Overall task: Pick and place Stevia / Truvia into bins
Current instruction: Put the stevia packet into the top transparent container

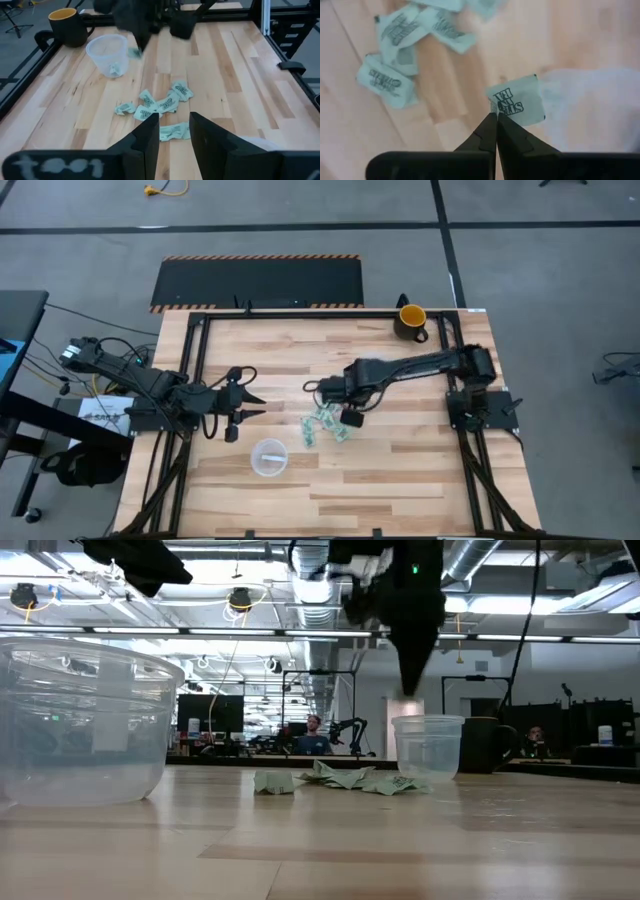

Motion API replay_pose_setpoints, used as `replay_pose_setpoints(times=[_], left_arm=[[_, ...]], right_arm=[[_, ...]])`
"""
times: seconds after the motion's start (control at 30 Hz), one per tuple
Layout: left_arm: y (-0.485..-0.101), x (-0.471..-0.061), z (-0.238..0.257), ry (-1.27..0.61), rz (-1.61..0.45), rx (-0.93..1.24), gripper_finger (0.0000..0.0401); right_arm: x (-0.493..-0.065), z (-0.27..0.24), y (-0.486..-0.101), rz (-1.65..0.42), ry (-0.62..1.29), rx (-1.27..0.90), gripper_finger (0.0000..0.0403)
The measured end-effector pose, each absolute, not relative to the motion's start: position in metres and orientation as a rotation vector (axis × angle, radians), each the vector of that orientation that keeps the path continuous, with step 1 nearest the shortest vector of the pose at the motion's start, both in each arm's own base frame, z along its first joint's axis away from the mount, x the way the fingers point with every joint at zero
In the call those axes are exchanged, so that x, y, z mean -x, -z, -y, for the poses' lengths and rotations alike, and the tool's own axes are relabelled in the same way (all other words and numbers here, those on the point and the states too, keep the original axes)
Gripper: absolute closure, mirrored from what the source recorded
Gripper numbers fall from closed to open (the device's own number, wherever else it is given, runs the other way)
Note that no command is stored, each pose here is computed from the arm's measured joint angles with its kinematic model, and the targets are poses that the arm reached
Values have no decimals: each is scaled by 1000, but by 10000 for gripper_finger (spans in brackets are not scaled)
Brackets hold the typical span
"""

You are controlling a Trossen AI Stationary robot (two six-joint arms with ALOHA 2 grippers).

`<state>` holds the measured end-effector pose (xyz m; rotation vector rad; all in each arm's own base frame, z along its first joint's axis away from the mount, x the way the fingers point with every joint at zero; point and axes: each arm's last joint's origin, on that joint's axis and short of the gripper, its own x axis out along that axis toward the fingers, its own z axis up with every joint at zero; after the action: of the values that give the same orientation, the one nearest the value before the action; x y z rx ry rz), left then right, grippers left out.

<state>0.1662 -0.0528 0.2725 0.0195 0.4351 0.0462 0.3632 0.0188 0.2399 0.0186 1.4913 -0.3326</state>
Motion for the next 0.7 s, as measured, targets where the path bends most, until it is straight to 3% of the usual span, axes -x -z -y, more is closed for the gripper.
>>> replay_pose_setpoints(times=[0.27, 0.7], left_arm=[[-274, -167, 53, -53, -421, -36, 303], [-273, -167, 52, -65, -423, -42, 303]], right_arm=[[-338, 4, -269, -1464, 429, 40, 402], [-326, 57, -228, -1562, 420, 76, 402]])
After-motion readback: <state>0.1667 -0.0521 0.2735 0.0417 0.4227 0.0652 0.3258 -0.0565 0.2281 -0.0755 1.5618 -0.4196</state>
